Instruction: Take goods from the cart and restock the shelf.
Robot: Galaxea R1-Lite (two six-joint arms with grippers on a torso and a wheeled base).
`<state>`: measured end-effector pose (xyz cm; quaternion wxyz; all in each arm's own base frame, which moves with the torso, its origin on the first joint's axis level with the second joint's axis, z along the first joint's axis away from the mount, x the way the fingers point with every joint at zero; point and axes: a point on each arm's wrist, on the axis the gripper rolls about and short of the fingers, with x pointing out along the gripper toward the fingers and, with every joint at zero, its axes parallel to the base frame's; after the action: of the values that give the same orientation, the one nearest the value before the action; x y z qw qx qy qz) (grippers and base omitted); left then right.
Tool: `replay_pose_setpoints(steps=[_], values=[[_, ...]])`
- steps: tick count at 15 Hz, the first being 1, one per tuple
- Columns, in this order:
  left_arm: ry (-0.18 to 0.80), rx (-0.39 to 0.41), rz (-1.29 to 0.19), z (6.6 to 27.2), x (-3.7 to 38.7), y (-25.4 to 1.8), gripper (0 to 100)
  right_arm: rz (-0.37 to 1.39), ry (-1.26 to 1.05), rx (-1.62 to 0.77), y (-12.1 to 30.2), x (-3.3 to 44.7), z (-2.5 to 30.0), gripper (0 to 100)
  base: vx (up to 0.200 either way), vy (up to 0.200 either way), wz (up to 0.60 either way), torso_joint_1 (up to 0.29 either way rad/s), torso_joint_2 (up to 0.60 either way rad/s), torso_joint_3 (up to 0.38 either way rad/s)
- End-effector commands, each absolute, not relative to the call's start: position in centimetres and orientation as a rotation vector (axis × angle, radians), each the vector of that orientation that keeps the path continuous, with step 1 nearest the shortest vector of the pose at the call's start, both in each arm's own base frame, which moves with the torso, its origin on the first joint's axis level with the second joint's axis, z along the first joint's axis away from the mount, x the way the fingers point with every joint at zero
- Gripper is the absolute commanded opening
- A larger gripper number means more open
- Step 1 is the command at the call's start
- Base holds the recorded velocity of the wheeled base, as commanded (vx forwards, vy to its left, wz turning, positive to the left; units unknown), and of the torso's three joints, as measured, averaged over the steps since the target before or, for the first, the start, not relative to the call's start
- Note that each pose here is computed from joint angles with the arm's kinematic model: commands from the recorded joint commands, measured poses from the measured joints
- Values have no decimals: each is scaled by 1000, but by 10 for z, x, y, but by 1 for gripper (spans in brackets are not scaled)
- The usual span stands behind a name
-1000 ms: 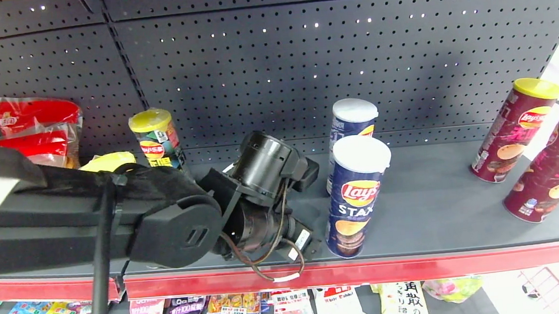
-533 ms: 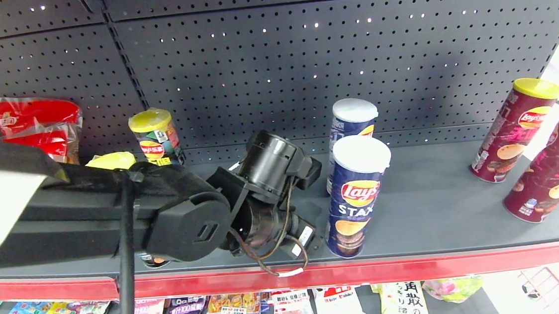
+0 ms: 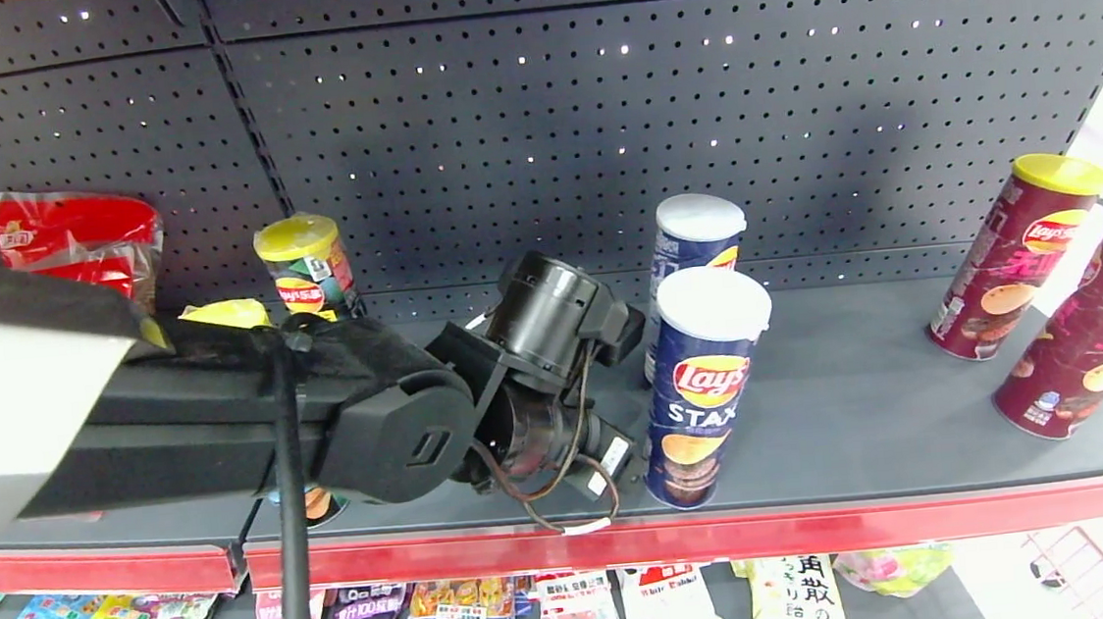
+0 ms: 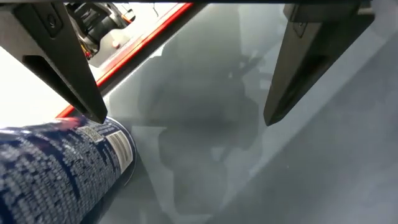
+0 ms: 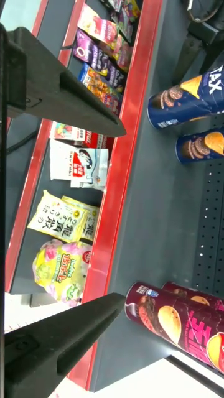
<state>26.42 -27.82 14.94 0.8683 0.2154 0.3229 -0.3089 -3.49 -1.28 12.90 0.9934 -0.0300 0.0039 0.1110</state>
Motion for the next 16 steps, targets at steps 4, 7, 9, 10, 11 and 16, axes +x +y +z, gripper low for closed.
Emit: replay_pose_setpoints(steps=[4, 7, 9, 10, 11, 16], values=[[673, 450, -646, 150, 265, -279, 100, 223, 12, -60, -13, -34, 129, 100, 0, 0, 0, 0, 0, 0], [672, 451, -647, 148, 267, -281, 100, 223, 13, -60, -13, -34, 128, 100, 0, 0, 0, 0, 0, 0], [669, 450, -653, 148, 266, -285, 100, 223, 15, -61, -13, -34, 128, 100, 0, 0, 0, 0, 0, 0], [666, 448, -653, 149, 267, -285, 100, 223, 18, -61, -12, -34, 127, 100, 0, 0, 0, 0, 0, 0], [668, 449, -653, 147, 268, -287, 100, 223, 18, -61, -12, -34, 127, 100, 0, 0, 0, 0, 0, 0], [664, 449, -654, 146, 271, -290, 100, 223, 18, -61, -12, -34, 127, 100, 0, 0, 0, 0, 0, 0]])
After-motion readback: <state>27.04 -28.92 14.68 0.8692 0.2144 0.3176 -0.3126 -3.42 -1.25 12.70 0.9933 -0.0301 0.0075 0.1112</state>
